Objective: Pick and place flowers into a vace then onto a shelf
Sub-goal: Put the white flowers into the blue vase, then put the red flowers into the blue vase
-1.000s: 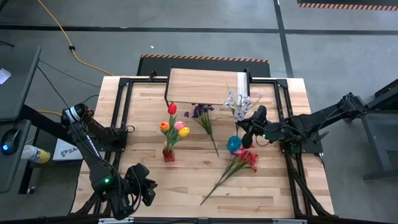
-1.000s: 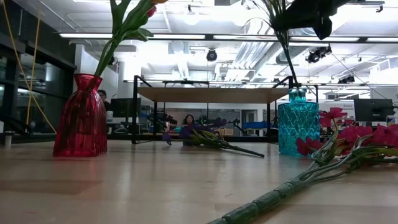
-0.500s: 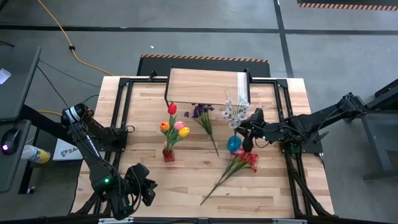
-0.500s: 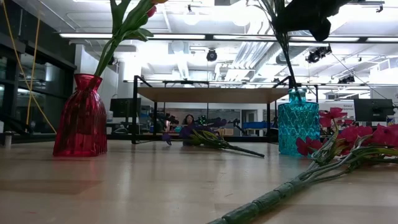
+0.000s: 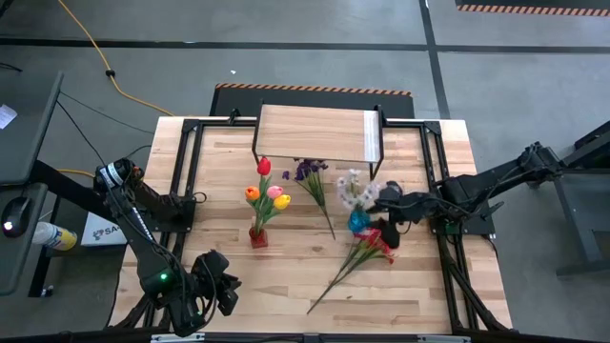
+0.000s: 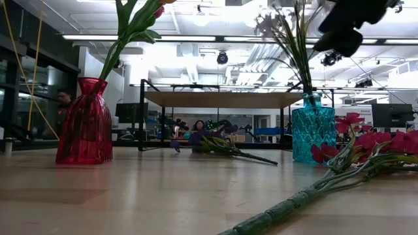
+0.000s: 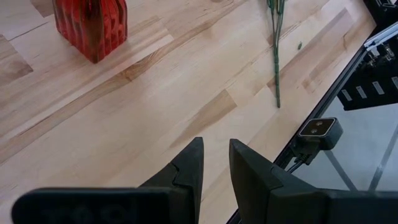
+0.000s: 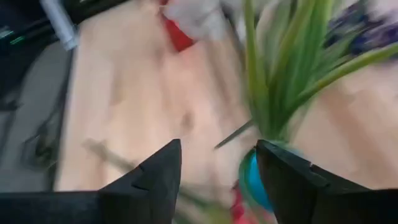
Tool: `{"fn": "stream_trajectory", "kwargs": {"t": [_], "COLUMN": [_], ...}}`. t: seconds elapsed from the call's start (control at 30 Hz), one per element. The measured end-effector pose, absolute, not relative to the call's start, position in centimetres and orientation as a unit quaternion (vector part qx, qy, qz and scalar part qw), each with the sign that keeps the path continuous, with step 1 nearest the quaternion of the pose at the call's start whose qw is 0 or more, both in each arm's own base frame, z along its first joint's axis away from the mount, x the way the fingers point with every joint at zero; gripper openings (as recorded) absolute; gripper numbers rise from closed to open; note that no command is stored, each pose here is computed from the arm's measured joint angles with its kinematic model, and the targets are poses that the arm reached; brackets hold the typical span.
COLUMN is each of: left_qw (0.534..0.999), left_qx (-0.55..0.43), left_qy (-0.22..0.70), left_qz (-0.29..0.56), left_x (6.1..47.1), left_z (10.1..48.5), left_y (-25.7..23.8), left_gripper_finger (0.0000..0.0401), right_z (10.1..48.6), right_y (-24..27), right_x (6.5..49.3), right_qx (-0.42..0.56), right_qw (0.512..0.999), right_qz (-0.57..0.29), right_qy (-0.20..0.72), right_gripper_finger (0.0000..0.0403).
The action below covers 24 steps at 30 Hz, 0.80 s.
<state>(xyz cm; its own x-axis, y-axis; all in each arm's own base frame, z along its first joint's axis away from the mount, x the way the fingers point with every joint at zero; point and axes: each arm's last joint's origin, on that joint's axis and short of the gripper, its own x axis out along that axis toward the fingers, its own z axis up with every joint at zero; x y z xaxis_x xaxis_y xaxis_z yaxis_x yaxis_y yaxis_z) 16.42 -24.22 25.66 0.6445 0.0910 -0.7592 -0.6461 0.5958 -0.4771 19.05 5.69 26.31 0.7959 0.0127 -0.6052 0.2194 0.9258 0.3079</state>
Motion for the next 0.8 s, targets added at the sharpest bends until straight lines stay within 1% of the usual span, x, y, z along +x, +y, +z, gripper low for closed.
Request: {"fn": "stream_trajectory", "kwargs": {"t": [0.1,0.23,0.5,0.67,0.8], "left_qw": [0.818,0.817,0.823,0.837,0.852], "left_qx": [-0.39,-0.393,-0.412,-0.42,-0.42], "left_qy": [0.359,0.359,0.341,0.313,0.281], "left_qz": [0.225,0.223,0.189,0.157,0.14], "left_x": [16.4,16.4,16.9,17.4,17.8], "left_z": [25.7,25.7,26.1,26.6,27.0], "left_y": [-24.2,-24.3,-25.0,-25.6,-25.9], "left_gripper_finger": [0.0111,0.0111,0.0111,0.0111,0.0111], "right_z": [26.3,26.2,26.3,27.0,27.8], "right_y": [6.0,6.4,7.3,8.7,9.9], "right_x": [19.0,18.9,18.6,18.5,18.5], "right_qx": [0.205,0.228,0.296,0.321,0.331], "right_qw": [0.92,0.904,0.867,0.868,0.883], "right_qz": [-0.007,0.049,0.098,0.12,0.127], "right_qy": [0.334,0.357,0.388,0.36,0.309], "right_gripper_finger": [0.0208,0.021,0.0198,0.0193,0.0193]}}
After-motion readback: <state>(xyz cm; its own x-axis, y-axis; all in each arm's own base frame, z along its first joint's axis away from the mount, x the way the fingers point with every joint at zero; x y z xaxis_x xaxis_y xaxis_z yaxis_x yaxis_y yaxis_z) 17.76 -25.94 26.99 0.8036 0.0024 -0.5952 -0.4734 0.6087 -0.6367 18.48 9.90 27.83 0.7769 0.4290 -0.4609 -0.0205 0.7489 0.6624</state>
